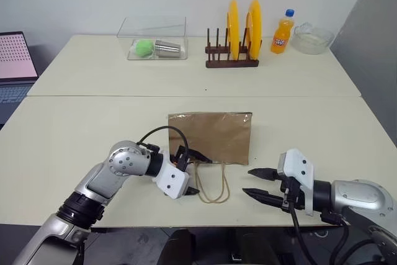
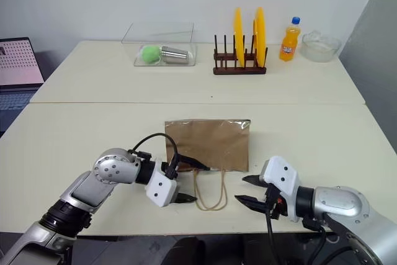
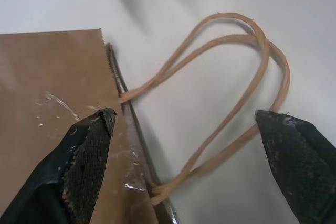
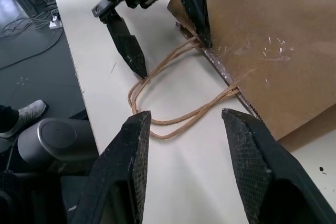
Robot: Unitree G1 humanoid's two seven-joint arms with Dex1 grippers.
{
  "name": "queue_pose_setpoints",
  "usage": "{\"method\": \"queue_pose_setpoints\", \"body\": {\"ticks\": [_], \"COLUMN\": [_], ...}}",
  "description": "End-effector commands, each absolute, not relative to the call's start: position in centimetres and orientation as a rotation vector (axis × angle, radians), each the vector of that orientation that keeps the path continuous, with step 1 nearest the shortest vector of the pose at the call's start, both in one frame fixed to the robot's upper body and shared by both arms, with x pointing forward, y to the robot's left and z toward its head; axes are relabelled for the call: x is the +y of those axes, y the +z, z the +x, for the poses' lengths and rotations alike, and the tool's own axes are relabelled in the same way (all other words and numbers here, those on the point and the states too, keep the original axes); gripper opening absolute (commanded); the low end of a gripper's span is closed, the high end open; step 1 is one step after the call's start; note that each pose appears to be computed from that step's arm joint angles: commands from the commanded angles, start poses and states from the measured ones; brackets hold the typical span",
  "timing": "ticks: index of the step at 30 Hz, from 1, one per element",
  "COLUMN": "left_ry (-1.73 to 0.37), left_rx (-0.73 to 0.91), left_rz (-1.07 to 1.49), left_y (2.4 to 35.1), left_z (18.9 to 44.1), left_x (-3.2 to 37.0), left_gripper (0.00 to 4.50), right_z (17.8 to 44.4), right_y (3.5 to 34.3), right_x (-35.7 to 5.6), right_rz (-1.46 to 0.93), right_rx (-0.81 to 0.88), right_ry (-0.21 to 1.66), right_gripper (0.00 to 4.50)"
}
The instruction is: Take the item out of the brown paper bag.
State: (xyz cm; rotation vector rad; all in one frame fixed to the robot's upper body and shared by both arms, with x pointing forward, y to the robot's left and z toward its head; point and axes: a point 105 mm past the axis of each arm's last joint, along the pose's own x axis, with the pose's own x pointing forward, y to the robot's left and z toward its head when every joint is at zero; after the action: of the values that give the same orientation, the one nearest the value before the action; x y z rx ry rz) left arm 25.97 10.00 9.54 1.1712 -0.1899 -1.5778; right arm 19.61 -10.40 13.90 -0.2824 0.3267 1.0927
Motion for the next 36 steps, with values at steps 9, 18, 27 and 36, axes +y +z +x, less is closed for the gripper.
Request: {"method": "queue_pose_setpoints", "body": {"ticks": [9, 18, 27, 36], "left_ry": [-1.617, -1.655, -1.44, -1.348], "left_rx": [-0.218, -0.199, -0.17, -0.18], "left_rz": [1.203, 1.201, 0.689, 0.574], "left_y": [8.0, 7.5, 13.6, 17.5], "left_z": [25.6, 25.4, 27.8, 29.9], "left_x": [8.4, 8.0, 6.0, 5.5], "left_gripper": [4.11, 1.35, 0.03, 0.03], "right_z": [19.2, 19.0, 18.2, 19.6], "right_y": [14.9, 15.0, 14.3, 13.6], "right_x": [-10.3, -10.2, -10.0, -7.9], "right_rz": [-0.303, -0.316, -0.503, -0.709], "right_rx": [0.288, 0.288, 0.305, 0.158], "right_ry": [1.083, 1.09, 1.182, 1.276], "right_gripper": [2.28, 2.28, 2.28, 2.28]}}
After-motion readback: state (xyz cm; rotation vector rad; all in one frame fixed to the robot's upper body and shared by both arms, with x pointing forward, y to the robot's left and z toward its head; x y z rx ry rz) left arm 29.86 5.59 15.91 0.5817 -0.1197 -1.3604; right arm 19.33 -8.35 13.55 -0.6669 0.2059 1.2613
